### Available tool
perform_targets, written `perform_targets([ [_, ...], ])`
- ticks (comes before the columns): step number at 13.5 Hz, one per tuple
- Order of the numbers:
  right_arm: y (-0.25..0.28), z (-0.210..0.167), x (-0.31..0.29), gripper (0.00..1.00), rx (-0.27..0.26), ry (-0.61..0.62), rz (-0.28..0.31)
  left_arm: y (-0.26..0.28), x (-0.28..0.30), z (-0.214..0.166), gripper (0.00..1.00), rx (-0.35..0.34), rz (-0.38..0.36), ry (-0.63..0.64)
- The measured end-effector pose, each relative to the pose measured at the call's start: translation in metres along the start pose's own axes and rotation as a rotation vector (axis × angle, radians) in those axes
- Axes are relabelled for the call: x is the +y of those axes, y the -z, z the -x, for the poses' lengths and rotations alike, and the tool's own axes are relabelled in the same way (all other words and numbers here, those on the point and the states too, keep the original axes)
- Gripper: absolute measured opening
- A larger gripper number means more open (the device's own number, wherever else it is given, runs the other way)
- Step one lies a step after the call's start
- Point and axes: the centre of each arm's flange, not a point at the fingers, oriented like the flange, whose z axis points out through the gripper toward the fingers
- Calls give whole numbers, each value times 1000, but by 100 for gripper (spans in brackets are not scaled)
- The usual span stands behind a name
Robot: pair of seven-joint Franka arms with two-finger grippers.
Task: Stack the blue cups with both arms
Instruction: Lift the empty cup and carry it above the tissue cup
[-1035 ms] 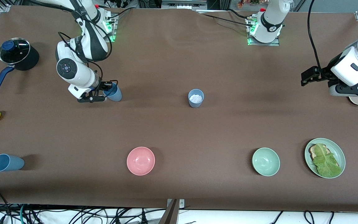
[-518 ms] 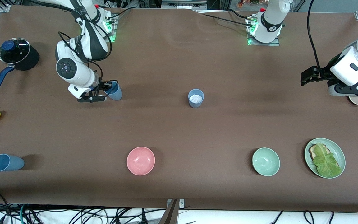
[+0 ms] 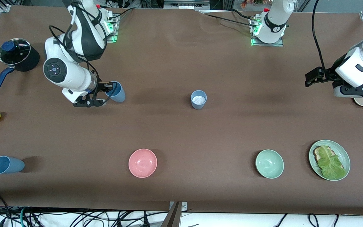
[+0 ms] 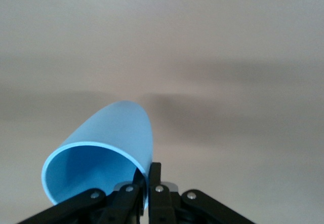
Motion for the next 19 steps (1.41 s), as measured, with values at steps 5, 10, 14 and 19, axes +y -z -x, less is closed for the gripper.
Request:
perform_targets([
  [5, 50, 1, -149, 4, 5, -206, -59, 0, -1, 0, 100, 0, 0, 2],
  [10, 61, 30, -303, 4, 45, -368, -134, 0, -3, 0, 100, 0, 0, 5],
  [14, 33, 54, -372, 4, 78, -420, -191, 0, -2, 0, 100, 0, 0, 4],
  [19, 5, 55, -381, 4, 72, -409, -144, 0, -2, 0, 100, 0, 0, 4],
])
